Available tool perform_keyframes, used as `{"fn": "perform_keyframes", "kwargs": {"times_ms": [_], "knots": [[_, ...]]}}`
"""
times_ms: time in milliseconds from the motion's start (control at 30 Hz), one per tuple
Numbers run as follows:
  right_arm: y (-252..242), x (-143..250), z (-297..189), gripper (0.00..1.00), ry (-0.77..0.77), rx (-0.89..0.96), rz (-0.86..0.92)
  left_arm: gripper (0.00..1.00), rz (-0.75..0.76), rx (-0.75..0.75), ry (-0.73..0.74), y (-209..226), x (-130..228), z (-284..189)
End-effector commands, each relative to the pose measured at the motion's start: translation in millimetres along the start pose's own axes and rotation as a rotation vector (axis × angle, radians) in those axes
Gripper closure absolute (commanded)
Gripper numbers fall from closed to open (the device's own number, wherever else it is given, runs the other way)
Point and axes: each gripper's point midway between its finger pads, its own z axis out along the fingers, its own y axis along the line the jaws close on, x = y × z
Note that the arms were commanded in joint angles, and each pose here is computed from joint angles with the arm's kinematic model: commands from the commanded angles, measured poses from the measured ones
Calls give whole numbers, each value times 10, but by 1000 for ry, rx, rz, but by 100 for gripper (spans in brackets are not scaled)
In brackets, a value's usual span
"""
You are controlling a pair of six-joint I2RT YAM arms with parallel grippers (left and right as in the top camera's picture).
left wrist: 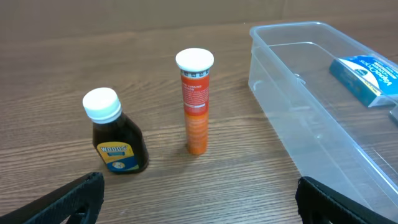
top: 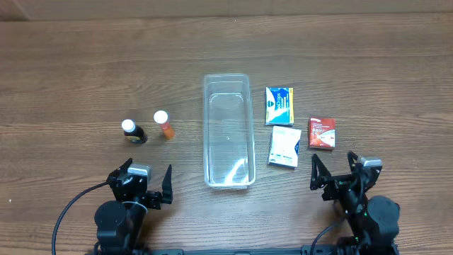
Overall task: Pack container
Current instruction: 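Reach the right gripper to the blue-yellow Vicks box and grasp it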
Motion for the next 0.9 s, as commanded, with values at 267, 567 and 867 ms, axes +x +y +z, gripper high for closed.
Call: {"fn": "perform_keyframes", "kwargs": {"times_ms": [267, 567, 867], "knots": [[580, -1213, -301, 0, -84, -162, 130, 0, -15, 2, -11, 3, -12, -2], [436, -1285, 324, 0, 472, 34, 158, 0, -15, 2, -11, 3, -12, -2], [318, -840, 1160, 0, 755, 121, 256, 0, -15, 2, -11, 3, -12, -2]]}}
